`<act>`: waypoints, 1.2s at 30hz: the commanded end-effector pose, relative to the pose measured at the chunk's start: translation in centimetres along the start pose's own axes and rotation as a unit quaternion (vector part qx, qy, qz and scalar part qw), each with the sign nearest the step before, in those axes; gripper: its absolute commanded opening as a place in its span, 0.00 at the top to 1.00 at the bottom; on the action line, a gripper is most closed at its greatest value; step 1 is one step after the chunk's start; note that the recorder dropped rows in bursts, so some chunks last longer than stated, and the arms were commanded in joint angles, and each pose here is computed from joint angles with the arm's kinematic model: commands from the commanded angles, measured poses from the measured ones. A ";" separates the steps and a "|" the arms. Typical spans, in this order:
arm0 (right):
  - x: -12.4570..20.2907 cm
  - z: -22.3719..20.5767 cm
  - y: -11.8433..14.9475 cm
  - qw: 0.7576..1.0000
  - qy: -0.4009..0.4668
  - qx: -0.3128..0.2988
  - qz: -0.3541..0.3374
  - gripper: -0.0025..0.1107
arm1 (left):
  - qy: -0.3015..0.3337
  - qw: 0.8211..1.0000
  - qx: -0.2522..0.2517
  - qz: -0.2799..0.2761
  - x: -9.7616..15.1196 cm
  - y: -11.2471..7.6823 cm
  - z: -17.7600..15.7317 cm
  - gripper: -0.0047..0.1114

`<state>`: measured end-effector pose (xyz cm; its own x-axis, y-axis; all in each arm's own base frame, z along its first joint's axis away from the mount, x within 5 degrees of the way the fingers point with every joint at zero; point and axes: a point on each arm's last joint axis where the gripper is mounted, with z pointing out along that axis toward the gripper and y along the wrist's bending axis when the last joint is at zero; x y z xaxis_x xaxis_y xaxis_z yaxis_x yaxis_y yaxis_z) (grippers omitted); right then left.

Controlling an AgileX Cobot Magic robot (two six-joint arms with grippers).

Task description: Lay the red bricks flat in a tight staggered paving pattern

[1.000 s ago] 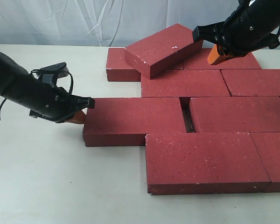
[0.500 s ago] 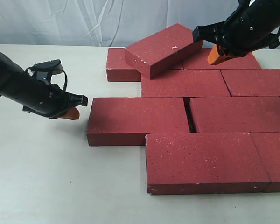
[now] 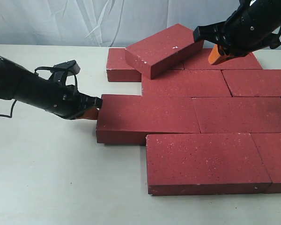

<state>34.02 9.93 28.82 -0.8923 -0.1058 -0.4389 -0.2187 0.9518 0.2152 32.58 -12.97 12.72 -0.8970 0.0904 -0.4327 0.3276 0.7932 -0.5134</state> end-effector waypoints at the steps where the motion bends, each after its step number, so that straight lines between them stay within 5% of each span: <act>1: -0.1 -0.3 -0.1 1.000 -0.009 0.004 -0.004 0.98 | 0.013 0.999 0.034 0.014 0.2 -1.0 0.1 0.96; 6: -0.1 -0.3 -0.1 1.000 -0.009 0.004 -0.004 0.98 | 0.020 1.000 -0.017 0.017 0.2 0.7 -0.3 0.96; 16: -0.1 -0.3 -0.1 1.000 -0.009 0.004 -0.004 0.98 | 0.008 0.996 -0.053 -0.076 -0.2 3.6 -1.8 0.96; 32: -0.2 -0.3 -0.1 1.000 -0.013 0.004 -0.004 0.98 | 0.015 0.993 0.028 -0.112 -0.1 1.6 -1.4 0.96; 36: -0.2 -0.3 -0.1 1.000 -0.013 0.004 -0.004 0.98 | 0.016 0.995 0.009 -0.096 -0.1 2.0 -1.4 0.96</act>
<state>34.13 9.93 28.87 -0.8874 -0.1023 -0.4495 -0.2185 0.9519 0.2147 32.80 -10.52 12.84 -0.9571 -0.0618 -0.2829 0.1337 0.7724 -0.6209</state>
